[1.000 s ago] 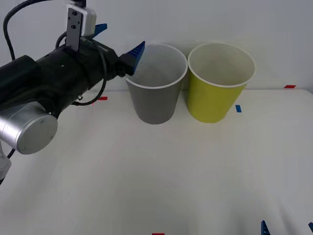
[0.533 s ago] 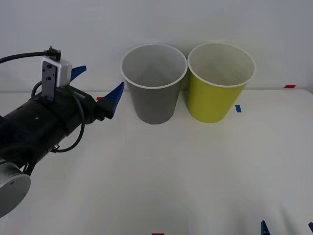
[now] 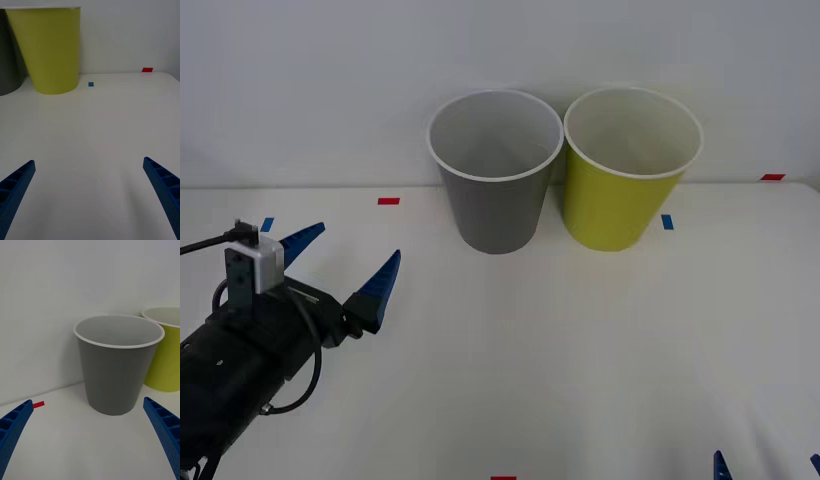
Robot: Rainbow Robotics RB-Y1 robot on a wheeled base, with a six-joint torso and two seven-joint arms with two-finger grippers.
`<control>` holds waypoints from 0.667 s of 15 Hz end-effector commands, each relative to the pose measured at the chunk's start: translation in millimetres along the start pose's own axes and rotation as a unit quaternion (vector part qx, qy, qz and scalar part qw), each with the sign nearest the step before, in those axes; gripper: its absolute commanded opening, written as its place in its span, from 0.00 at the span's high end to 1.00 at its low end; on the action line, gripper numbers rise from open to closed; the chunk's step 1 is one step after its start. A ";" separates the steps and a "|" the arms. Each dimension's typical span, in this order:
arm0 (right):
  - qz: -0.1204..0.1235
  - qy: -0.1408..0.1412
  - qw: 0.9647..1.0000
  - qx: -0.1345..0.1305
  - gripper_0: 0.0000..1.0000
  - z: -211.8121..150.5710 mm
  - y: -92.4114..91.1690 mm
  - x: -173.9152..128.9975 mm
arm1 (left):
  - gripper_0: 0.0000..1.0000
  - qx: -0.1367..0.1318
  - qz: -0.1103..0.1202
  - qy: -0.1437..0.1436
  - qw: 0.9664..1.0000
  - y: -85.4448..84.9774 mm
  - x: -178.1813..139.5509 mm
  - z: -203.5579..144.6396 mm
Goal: Put cans in the gray bin and PET bottles in the light green bin.
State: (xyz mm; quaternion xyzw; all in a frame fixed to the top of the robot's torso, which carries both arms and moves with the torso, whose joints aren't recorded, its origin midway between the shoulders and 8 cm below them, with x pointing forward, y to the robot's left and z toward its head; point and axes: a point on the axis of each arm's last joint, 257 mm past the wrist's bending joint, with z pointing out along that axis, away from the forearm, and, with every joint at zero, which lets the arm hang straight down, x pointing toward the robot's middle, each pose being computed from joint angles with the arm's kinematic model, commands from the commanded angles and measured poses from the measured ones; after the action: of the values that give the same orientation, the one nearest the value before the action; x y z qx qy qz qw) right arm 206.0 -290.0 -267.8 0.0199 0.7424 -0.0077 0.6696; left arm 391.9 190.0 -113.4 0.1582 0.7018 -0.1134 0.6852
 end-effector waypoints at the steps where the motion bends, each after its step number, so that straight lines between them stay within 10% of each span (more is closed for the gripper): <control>1: 0.000 0.000 1.000 0.000 0.00 0.0 0.0 0.0 | 0.00 -0.001 0.013 0.006 1.000 1.9 18.2 -23.7; 7: 0.000 0.000 1.000 0.000 0.00 0.0 0.0 0.0 | 0.00 -0.019 0.047 -0.053 0.997 13.5 76.8 -54.1; 10: 0.000 0.000 1.000 0.000 0.00 0.0 0.0 0.0 | 0.00 -0.041 0.028 -0.056 0.997 10.4 107.5 -83.3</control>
State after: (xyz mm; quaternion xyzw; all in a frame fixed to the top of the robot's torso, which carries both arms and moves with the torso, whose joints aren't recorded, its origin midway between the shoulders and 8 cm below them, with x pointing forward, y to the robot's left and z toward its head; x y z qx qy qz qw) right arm 206.0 -290.0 -267.8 0.0199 0.7424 -0.0077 0.6696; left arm 334.9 236.0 -196.3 0.1539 0.6506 -0.0768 0.7397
